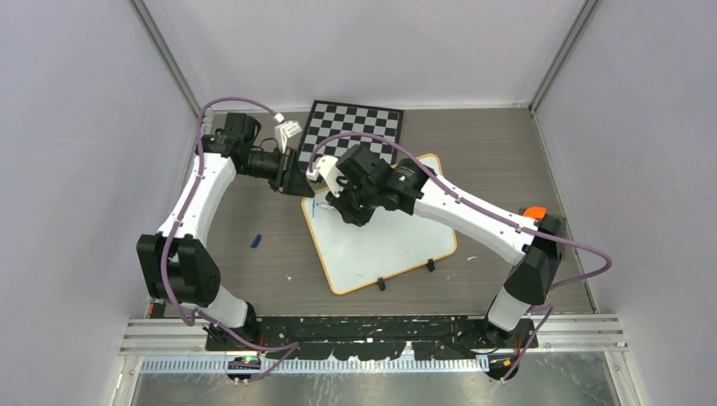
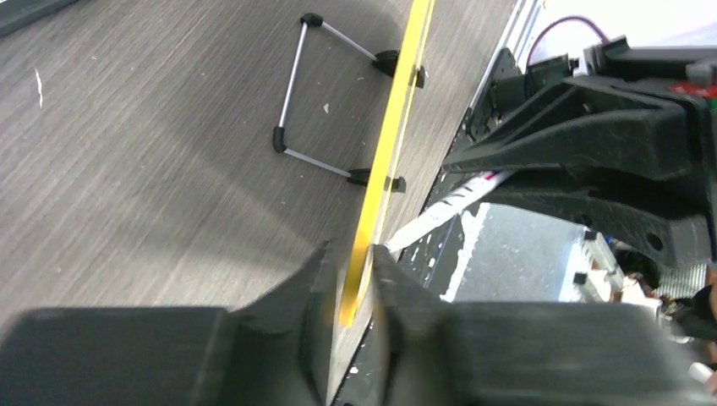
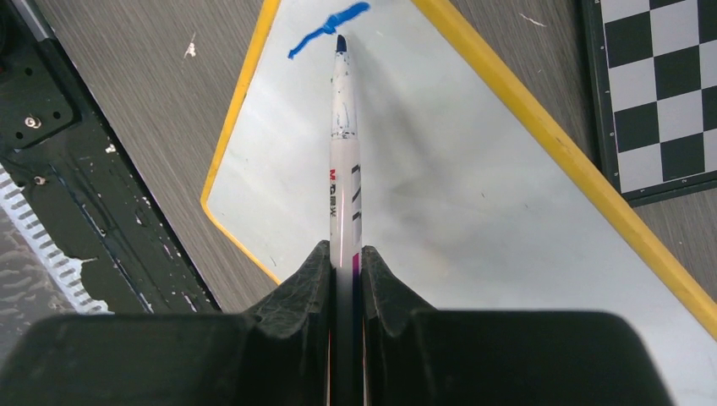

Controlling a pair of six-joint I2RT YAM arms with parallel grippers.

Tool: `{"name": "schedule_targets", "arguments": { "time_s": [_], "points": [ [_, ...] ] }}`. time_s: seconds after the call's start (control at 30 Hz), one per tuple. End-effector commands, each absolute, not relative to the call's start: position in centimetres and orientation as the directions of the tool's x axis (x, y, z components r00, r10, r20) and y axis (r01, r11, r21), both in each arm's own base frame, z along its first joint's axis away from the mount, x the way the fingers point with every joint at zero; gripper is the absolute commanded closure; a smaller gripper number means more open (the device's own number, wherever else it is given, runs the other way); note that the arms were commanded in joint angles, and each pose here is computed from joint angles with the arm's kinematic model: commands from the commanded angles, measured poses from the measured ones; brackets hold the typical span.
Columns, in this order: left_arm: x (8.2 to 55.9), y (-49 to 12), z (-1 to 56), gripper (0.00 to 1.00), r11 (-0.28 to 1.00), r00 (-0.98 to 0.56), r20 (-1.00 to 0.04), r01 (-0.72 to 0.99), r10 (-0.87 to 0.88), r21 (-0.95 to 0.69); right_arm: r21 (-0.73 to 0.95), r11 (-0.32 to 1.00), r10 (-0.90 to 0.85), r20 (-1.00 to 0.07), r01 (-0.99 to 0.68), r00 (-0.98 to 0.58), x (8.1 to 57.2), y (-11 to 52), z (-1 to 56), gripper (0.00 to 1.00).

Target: Write a sentence on the whiteboard

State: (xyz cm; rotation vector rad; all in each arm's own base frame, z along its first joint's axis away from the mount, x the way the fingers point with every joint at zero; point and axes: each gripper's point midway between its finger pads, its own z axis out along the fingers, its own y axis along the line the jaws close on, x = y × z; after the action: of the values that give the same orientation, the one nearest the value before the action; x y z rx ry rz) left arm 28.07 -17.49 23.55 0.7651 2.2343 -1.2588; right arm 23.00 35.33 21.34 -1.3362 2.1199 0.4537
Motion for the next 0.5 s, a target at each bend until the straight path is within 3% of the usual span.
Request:
{"name": "schedule_targets", "arguments": {
  "time_s": [0.0, 0.23, 0.33, 0.47],
  "points": [
    [28.4, -17.6, 24.8, 0.64, 0.447, -0.712, -0.657, 0.686, 0.249, -0.574, -0.014, 0.420, -0.612, -0.743, -0.907, -0.271, 22.2, 35.5, 27.3, 1.00],
    [29.3, -15.8, 31.6, 0.24, 0.506, -0.558, -0.803, 0.764, 0.207, -0.400, 0.014, 0.382, -0.573, -0.781, -0.924, -0.248, 20.5, 34.2, 30.8, 1.00],
    [28.3, -15.3, 34.2, 0.16, 0.498, -0.442, -0.864, 0.820, 0.240, -0.281, 0.058, 0.386, -0.553, -0.784, -0.921, -0.282, 20.0, 33.7, 31.2, 1.00],
    [25.1, -15.9, 36.1, 0.16, 0.395, -0.295, -0.913, 0.903, 0.282, -0.170, 0.175, 0.370, -0.512, -0.781, -0.912, -0.358, 19.4, 33.4, 31.5, 1.00]
  ]
}}
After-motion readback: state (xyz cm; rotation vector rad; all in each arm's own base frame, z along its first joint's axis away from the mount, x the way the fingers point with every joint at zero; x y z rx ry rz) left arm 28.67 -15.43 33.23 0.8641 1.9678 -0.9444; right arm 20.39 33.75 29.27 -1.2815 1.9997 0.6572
